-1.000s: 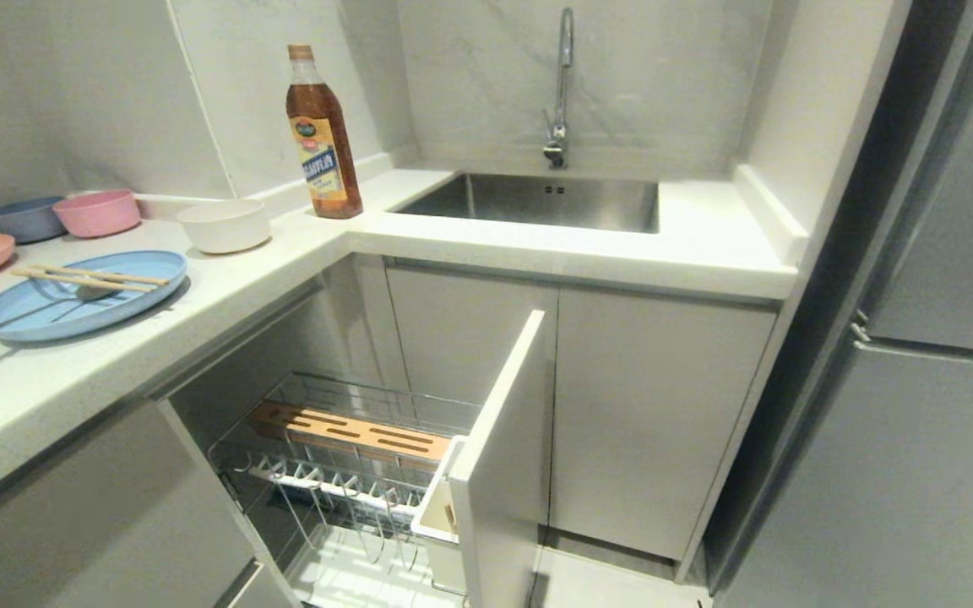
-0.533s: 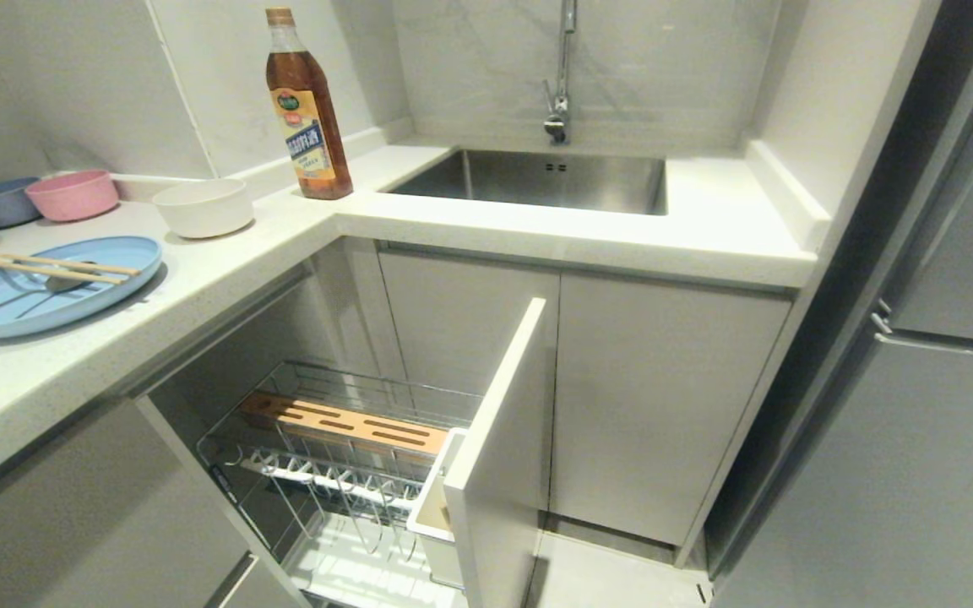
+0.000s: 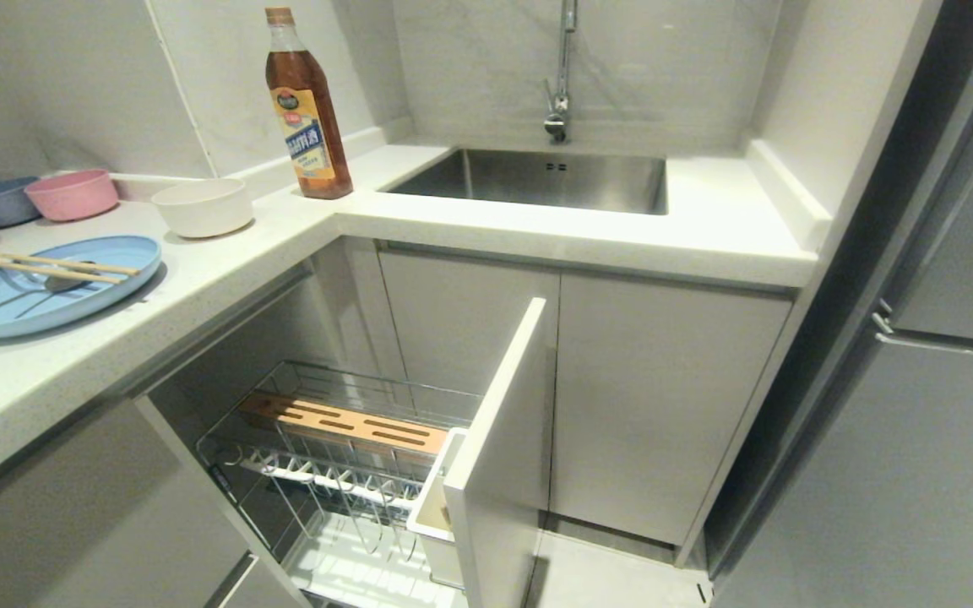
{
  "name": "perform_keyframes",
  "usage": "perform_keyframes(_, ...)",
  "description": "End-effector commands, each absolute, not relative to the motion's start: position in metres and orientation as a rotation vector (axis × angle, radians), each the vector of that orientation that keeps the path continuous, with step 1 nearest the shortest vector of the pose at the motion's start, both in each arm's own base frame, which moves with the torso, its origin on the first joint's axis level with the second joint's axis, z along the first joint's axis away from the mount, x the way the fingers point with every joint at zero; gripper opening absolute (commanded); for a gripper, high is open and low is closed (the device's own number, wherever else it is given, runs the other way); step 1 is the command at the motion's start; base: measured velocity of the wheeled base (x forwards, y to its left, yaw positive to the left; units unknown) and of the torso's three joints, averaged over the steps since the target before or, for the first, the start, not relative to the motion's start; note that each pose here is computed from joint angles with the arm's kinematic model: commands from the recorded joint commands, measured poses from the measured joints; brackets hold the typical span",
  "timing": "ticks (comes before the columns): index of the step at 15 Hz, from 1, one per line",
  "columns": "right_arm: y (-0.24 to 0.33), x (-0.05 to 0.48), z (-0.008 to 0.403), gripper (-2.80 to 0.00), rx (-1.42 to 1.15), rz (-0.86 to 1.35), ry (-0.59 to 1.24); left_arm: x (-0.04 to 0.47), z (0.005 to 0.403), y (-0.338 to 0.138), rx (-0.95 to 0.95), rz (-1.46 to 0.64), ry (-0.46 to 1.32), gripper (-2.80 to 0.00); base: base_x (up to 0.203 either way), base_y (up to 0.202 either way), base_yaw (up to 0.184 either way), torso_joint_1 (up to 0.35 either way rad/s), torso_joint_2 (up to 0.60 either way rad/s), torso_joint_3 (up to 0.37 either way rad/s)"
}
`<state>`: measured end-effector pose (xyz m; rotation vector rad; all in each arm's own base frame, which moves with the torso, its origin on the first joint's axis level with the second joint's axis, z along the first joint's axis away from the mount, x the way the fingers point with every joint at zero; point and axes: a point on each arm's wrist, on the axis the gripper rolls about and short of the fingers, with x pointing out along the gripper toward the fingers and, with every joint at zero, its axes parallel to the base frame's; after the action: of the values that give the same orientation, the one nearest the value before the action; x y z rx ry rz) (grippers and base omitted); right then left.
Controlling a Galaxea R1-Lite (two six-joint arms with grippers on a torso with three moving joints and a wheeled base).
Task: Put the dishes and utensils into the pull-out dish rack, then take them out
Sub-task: Pick up the chopsticks and place it in the cupboard
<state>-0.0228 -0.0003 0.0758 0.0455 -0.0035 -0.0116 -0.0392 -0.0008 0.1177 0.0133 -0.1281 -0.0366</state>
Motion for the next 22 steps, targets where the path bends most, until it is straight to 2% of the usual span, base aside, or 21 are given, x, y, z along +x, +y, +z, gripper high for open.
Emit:
perform_keyframes(1, 0.000, -0.023, 0.076, -2.80, 0.046, -0.012, -0.003, -0.053, 0.145, -0.001, 0.014, -0.043, -0.207, -2.80, 0.000, 0.000, 0.000, 0.000, 0.00, 0.000)
perform_keyframes(5, 0.000, -0.023, 0.076, -2.80, 0.046, -0.012, -0.003, -0.066, 0.222, -0.001, 0.026, -0.047, -0.263, -2.80, 0.000, 0.000, 0.000, 0.000, 0.00, 0.000)
perform_keyframes(11, 0.000, -0.023, 0.076, -2.80, 0.045, -0.012, -0.003, -0.016, 0.357, 0.000, 0.079, 0.034, -0.292, -2.80, 0.000, 0.000, 0.000, 0.000, 0.00, 0.000)
perform_keyframes(13, 0.000, -0.023, 0.076, -2.80, 0.046, -0.012, -0.003, 0.015, 0.386, 0.002, 0.050, 0.101, -0.273, -2.80, 0.000, 0.000, 0.000, 0.000, 0.00, 0.000)
perform_keyframes(15, 0.000, -0.023, 0.076, -2.80, 0.046, -0.012, -0.003, 0.050, 0.395, 0.006, -0.006, 0.215, -0.215, -2.80, 0.000, 0.000, 0.000, 0.000, 0.00, 0.000)
perform_keyframes(22, 0.000, -0.023, 0.076, -2.80, 0.045, -0.012, -0.003, 0.168, 0.397, 0.017, -0.423, 0.525, 0.009, -2.80, 0.000, 0.000, 0.000, 0.000, 0.00, 0.000)
